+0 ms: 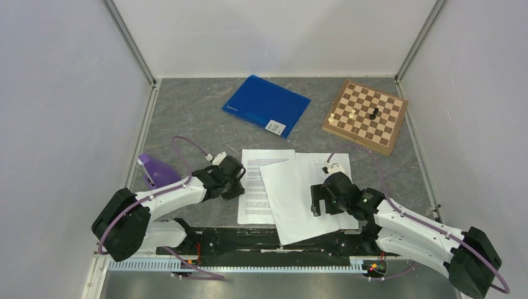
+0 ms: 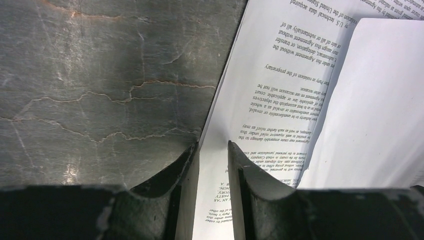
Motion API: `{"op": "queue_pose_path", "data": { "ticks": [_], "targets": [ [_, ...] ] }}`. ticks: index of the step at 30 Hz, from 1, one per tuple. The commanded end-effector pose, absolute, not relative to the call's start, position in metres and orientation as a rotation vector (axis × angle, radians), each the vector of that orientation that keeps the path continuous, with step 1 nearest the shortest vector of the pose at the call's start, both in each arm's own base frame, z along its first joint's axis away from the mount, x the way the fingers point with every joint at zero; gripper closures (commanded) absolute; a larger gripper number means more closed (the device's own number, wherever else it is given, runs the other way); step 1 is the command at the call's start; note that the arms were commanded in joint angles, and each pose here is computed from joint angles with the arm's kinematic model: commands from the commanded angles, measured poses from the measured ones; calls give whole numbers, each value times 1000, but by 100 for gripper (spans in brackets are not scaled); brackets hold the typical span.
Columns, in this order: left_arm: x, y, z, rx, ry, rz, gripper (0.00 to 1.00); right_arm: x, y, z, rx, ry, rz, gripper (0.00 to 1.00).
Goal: Put the files into the folder
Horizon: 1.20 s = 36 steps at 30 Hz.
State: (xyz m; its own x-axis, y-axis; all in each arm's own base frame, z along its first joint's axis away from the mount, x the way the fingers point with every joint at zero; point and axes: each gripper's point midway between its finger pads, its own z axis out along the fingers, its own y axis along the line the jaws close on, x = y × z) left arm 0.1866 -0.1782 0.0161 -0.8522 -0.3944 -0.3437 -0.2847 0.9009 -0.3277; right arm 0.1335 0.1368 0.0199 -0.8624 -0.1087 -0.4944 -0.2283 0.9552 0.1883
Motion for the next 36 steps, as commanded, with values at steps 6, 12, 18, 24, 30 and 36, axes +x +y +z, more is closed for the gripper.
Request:
{"op": "queue_pose_path", "data": {
  "ticks": [6, 12, 18, 24, 30, 36],
  "targets": [
    [171, -159, 1, -490, 2726, -225, 65, 92, 126, 9, -302, 2760, 373, 2],
    [171, -161, -1, -484, 2732, -231, 65, 95, 126, 34, -379, 2762, 338, 2],
    [170, -161, -3, -484, 2734, -234, 65, 88, 139, 27, -418, 2806, 428, 2],
    [171, -164, -3, -479, 2739, -245, 66, 86, 153, 22, -398, 2813, 522, 2],
    [172, -165, -3, -474, 2738, -249, 66, 95, 176, 32, -371, 2769, 644, 1],
    [171, -164, -5, -470, 2744, -245, 66, 105, 193, 34, -361, 2736, 709, 2]
  ]
}}
